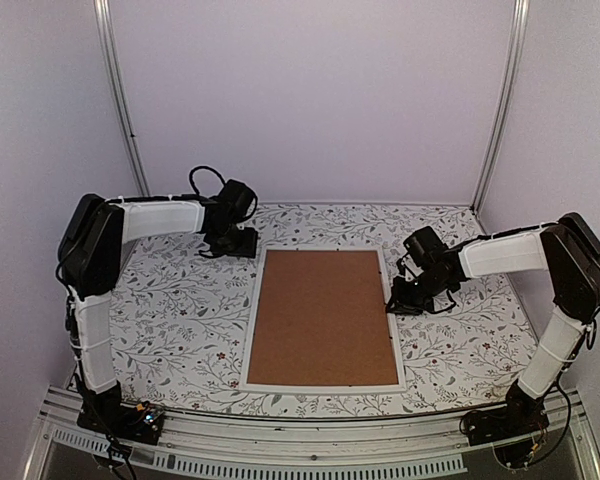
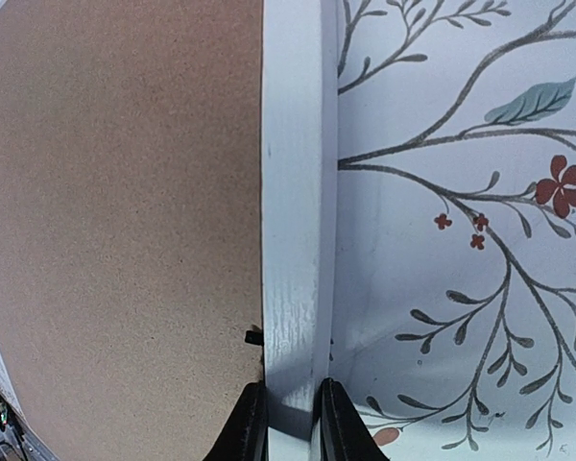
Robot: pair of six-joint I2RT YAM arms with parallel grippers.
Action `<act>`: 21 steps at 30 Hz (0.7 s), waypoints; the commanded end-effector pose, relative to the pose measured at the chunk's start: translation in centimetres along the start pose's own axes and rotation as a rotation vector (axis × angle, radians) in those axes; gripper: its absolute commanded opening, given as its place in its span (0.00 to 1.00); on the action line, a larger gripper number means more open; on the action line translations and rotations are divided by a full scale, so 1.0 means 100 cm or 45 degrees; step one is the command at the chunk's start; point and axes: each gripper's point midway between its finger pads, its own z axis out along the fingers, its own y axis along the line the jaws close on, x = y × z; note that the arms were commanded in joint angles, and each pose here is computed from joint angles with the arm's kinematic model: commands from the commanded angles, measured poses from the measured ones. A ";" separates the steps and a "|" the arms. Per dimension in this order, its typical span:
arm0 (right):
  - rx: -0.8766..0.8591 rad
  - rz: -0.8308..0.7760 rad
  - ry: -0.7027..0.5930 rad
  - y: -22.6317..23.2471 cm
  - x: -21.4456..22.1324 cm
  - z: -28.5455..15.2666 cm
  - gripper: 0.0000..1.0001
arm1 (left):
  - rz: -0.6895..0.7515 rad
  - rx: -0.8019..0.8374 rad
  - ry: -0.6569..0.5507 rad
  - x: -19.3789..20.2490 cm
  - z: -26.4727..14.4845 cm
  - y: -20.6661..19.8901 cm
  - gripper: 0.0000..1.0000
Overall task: Put the photo into the frame
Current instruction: Press the fastener onto the backboard.
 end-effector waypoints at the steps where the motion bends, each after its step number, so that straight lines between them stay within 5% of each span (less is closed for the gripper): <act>1: 0.058 -0.022 0.139 -0.011 0.030 0.018 0.19 | 0.023 0.011 0.009 0.004 0.003 -0.010 0.64; 21: 0.055 -0.014 0.141 -0.013 0.034 0.017 0.19 | 0.072 -0.003 0.098 0.026 0.027 -0.025 0.64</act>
